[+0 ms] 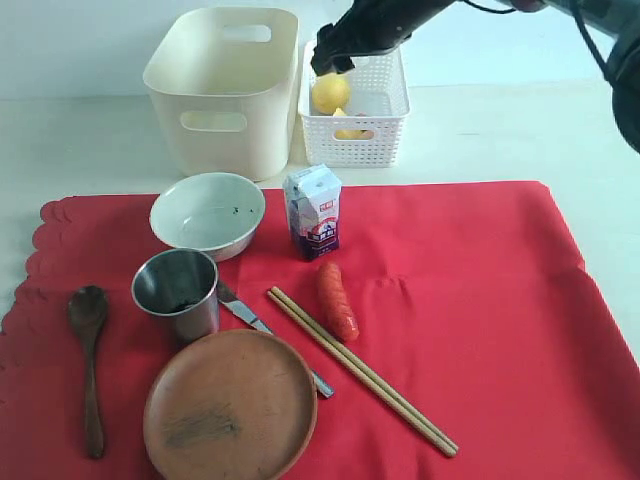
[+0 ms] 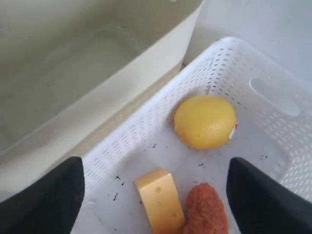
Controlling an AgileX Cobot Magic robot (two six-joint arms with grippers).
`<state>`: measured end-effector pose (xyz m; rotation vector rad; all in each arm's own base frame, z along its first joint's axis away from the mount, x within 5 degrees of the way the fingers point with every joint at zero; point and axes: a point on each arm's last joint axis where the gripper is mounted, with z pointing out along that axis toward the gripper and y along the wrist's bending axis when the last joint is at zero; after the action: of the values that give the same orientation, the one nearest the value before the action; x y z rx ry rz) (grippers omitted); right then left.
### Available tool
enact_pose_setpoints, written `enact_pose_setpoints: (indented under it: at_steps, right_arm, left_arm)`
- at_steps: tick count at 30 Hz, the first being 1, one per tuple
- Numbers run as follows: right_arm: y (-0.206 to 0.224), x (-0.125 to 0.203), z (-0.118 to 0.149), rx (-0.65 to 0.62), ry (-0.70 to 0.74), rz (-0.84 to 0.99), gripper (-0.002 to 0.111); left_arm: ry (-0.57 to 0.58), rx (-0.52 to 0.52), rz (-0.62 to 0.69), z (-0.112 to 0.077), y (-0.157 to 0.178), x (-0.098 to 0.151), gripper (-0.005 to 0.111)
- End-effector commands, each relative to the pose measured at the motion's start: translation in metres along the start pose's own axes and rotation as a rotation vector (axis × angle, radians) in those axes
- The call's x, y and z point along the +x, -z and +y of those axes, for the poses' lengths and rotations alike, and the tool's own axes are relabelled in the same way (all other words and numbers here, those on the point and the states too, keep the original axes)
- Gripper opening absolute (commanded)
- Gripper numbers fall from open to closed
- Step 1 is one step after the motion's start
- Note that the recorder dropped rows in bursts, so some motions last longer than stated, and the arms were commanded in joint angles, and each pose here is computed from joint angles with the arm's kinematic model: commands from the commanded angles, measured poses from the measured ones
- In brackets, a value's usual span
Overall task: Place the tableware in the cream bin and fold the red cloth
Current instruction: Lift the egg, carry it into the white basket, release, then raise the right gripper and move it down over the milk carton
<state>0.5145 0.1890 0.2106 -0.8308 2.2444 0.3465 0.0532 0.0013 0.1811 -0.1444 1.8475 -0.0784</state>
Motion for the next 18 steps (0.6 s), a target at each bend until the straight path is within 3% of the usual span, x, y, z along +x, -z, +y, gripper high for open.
enact_pose_setpoints:
  at_steps: [1,18]
  right_arm:
    - [0.029,-0.012,0.003,0.01,0.0,0.034,0.076]
    - [0.085,-0.01,0.018,-0.022,-0.13,0.297,0.076]
  left_arm:
    - [-0.001,-0.001,-0.008,0.0,0.0,0.0,0.008]
    - [-0.001,-0.001,-0.008,0.0,0.0,0.0,0.008]
